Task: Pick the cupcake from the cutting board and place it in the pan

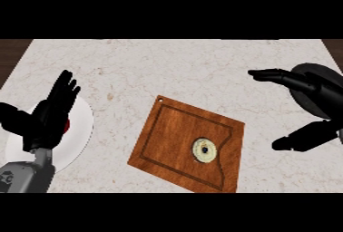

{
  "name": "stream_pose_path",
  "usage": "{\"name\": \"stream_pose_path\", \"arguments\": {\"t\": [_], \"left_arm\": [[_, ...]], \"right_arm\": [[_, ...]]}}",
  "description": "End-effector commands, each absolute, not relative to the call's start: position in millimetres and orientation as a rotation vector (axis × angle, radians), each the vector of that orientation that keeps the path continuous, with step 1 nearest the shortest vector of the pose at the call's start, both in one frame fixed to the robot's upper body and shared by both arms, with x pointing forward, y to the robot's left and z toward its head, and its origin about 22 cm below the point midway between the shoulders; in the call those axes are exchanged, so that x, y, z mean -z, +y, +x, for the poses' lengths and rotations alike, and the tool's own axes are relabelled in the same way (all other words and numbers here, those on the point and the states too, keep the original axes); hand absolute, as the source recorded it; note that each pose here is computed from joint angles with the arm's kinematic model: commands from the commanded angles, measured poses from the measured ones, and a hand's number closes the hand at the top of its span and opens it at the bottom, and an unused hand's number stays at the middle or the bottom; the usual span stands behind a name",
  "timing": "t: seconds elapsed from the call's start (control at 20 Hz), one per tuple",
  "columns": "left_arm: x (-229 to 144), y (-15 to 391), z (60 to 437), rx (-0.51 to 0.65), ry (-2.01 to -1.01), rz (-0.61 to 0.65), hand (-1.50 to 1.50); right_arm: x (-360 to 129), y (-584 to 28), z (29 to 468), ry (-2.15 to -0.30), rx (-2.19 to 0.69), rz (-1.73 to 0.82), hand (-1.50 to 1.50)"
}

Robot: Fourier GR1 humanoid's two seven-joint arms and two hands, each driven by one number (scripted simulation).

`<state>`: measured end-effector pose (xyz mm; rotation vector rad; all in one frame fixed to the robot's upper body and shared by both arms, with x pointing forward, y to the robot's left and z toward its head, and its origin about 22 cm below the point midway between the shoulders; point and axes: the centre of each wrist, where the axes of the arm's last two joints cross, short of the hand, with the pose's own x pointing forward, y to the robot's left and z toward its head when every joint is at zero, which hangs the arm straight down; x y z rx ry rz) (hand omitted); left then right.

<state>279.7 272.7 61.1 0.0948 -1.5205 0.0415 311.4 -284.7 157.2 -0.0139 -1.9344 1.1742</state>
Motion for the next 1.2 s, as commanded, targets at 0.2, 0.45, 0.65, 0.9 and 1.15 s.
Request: {"name": "stream_pose_path", "arguments": {"t": [0.2,0.45,0.65,0.9,1.15], "left_arm": [[-65.6,269.5,281.7,-0.031,-1.517,0.091,0.00],[-67.8,264.6,282.5,-0.051,-1.535,0.092,0.00],[-57.5,264.9,282.8,-0.042,-1.517,0.092,0.00],[-47.3,271.7,275.2,-0.063,-1.518,0.123,0.00],[-51.2,271.1,271.6,-0.054,-1.518,0.100,0.00]], "right_arm": [[-186.6,-214.5,314.6,-1.774,-1.558,-0.217,-1.50],[-183.0,-189.9,300.3,-1.553,-1.767,-0.242,-1.50],[-173.5,-179.8,311.5,-1.296,-1.940,-0.231,-1.50],[-168.7,-159.3,277.3,-1.280,-2.010,-0.250,-1.50],[-176.8,-153.5,267.9,-1.276,-2.098,-0.426,-1.50]]}}
